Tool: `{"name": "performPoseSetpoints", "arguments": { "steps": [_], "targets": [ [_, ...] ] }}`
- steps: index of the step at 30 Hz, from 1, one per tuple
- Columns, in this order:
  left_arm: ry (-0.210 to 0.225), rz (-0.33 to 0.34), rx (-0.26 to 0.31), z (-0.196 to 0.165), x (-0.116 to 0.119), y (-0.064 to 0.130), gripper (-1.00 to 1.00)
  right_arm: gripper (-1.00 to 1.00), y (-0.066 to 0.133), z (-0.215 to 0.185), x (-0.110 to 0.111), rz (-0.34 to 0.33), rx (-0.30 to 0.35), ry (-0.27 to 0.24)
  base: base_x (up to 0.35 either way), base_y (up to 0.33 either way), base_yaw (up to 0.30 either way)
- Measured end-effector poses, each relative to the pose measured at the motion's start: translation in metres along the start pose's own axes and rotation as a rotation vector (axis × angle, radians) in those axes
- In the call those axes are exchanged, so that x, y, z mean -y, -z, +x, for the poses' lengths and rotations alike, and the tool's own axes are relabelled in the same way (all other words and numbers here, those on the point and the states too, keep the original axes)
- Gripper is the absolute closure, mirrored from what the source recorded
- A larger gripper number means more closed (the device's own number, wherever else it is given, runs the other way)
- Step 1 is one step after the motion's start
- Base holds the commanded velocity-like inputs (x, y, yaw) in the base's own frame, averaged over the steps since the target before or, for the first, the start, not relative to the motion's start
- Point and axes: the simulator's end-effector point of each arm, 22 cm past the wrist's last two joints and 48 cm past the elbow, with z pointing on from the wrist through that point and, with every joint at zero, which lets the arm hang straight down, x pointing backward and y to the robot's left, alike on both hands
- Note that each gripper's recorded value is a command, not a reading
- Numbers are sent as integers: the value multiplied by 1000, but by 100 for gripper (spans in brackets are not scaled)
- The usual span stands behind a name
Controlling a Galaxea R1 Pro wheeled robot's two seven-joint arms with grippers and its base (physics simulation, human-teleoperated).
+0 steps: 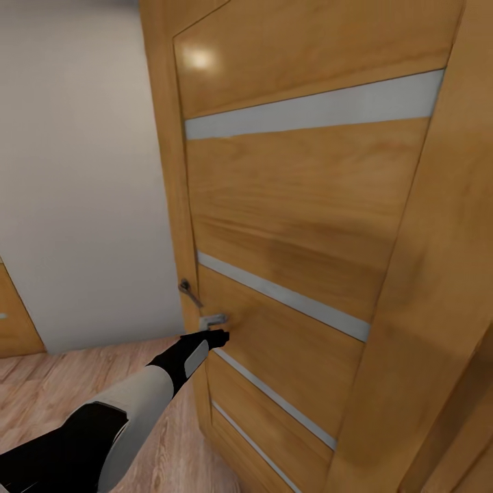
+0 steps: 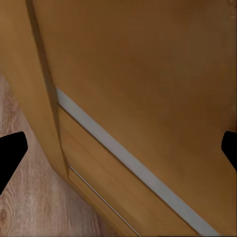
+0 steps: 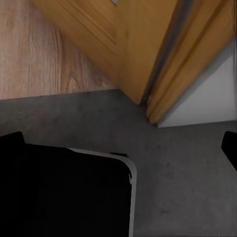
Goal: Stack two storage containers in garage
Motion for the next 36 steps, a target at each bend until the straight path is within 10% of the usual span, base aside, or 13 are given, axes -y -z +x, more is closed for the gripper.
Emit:
{"name": "performPoseSetpoints", "arguments": {
  "steps": [36],
  "targets": [
    [-2,-9,3,-2,-6,0,-100,-100,0,0,-5,-22,0,17,0,0,-162]
  ]
}}
